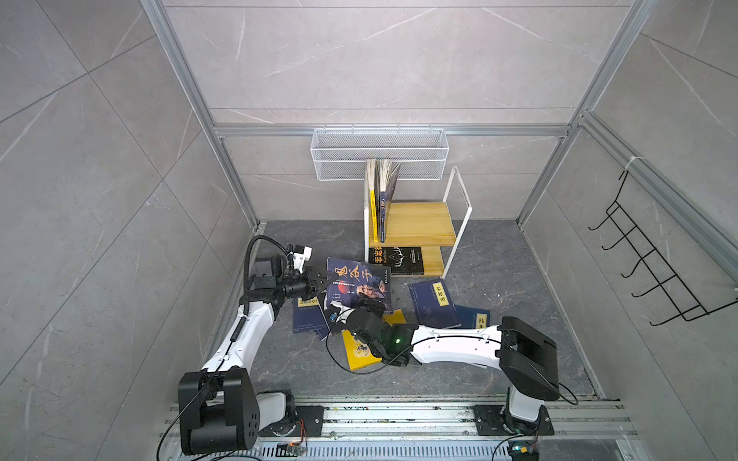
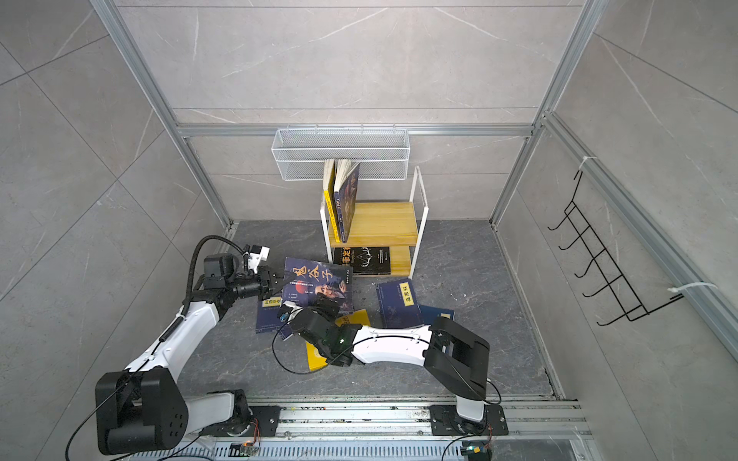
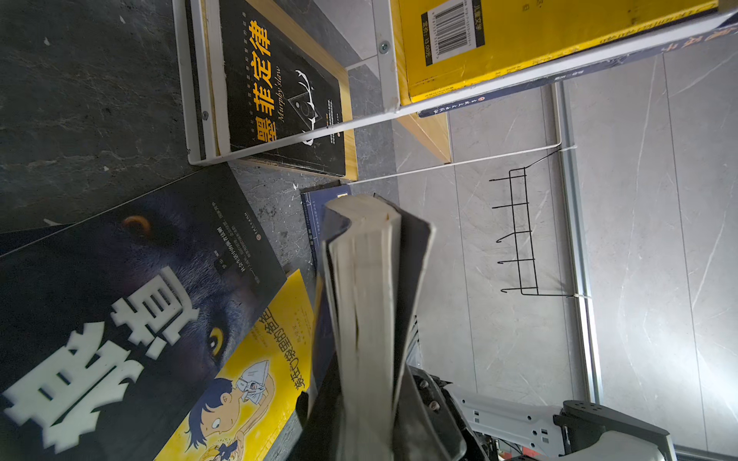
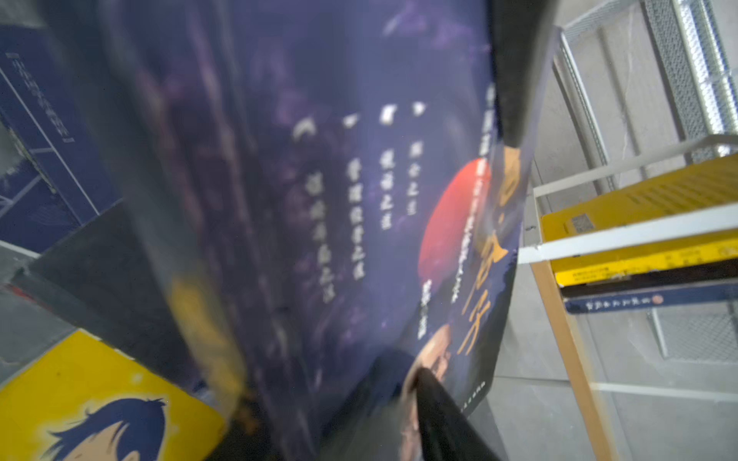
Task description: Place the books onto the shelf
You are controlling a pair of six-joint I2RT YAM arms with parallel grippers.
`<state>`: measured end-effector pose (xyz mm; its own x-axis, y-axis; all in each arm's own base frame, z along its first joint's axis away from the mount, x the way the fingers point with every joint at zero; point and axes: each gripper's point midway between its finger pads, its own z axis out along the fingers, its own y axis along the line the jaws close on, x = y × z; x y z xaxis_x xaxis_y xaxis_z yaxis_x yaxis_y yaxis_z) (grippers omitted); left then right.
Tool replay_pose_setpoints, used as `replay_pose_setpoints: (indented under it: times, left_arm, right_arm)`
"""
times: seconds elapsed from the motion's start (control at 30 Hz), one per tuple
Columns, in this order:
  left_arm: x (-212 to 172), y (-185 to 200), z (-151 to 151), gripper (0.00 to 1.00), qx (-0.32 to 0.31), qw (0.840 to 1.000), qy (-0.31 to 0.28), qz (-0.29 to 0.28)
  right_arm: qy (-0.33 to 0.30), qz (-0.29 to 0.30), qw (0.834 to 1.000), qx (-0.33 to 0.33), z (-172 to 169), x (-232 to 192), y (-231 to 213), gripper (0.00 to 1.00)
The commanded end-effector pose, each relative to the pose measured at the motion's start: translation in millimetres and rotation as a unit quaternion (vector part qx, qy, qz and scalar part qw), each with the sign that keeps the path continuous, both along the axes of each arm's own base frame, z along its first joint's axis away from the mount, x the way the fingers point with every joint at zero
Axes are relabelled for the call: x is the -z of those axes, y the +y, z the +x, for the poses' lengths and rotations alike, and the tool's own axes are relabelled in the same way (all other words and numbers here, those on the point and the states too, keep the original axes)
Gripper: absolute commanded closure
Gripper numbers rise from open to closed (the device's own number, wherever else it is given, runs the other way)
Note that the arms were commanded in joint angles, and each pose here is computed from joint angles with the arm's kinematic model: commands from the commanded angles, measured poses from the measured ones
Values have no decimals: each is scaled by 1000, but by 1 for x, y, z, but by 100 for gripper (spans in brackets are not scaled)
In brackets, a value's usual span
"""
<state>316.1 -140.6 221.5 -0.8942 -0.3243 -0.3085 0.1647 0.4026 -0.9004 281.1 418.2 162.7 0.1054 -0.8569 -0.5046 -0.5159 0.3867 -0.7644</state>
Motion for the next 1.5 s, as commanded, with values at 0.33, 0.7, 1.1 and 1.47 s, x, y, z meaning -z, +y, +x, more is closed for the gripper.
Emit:
replay_pose_setpoints:
  times: [0.33, 0.7, 1.1, 1.47]
  left_arm:
    - [-30, 15, 3, 38, -11, 996, -81, 37]
    - [-8, 74, 18, 1, -96, 972, -99, 188]
    - [5, 104, 16, 0, -126, 937, -122, 303]
    - [3, 104, 19, 0, -126, 937, -121, 302]
  right_arm:
    - [36, 87, 995, 21, -21, -26, -39, 100]
    - [74, 275, 958, 18, -53, -91, -96, 100]
    - [11, 526, 844, 107, -17, -208, -188, 100]
    - [-91, 535, 816, 198, 61, -251, -198, 100]
